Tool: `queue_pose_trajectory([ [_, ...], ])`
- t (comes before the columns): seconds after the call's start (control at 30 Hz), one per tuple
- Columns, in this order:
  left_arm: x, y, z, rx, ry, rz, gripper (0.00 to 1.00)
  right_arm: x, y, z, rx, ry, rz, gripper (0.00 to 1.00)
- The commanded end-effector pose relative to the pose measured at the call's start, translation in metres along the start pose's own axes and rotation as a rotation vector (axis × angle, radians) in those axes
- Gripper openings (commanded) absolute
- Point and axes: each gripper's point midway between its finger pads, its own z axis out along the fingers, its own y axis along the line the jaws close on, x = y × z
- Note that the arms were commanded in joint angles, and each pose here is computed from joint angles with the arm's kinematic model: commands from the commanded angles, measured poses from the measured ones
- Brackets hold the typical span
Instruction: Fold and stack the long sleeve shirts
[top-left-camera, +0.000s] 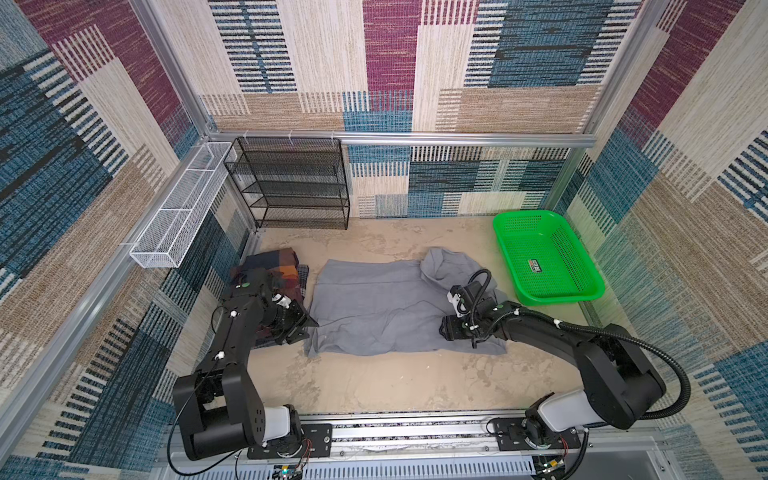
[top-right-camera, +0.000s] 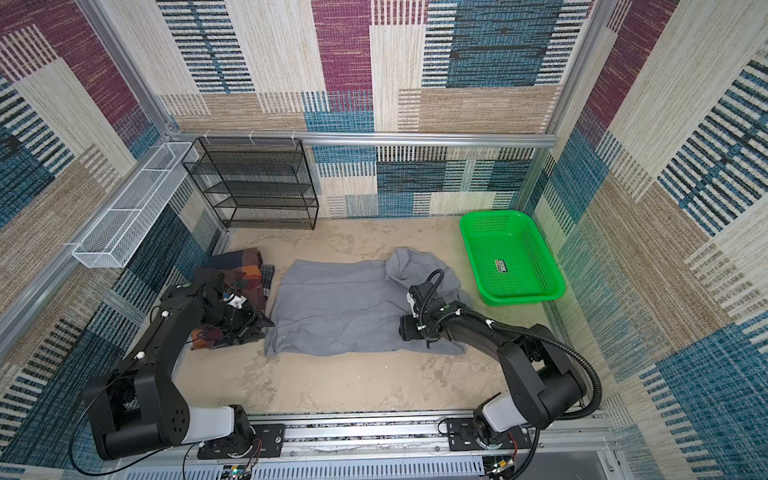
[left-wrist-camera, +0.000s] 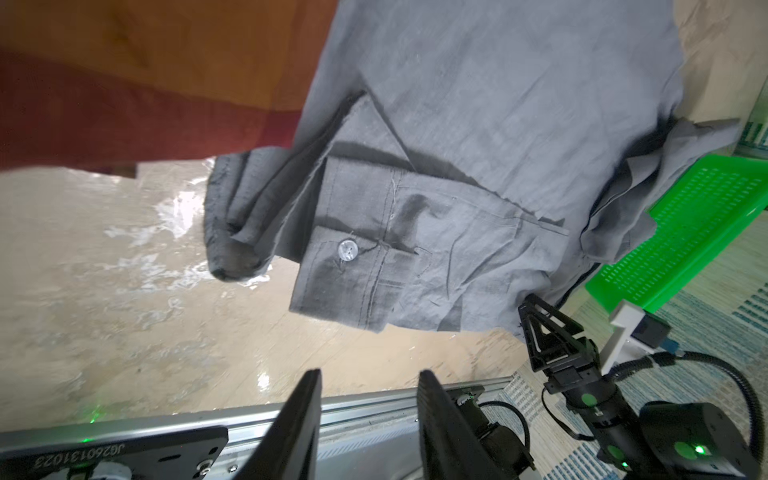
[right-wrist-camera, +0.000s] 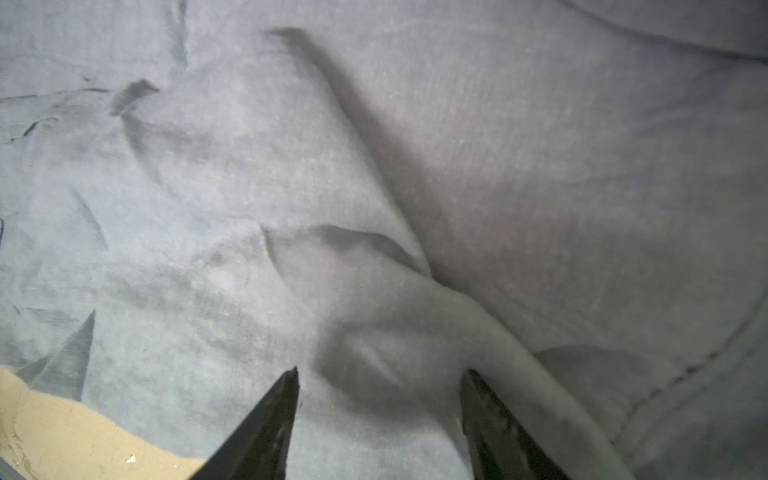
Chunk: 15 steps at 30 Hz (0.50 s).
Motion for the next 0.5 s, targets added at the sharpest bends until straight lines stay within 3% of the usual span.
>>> queue_pose_trajectory([
  [0.0,0.005,-0.013,-0.019,0.033,-0.037,0.035,0.47,-0.007,0.008,-0.006,-0.033,-0.024,0.000,0.65],
  [0.1,0.011,-0.034,-0.020,0.041,-0.094,0.102,0.56,-0.019,0.015,-0.019,-0.049,-0.063,0.002,0.65],
  [0.47,0.017,-0.090,0.062,-0.035,-0.037,0.255,0.55,-0.009,0.020,0.002,-0.112,-0.010,0.029,0.65],
])
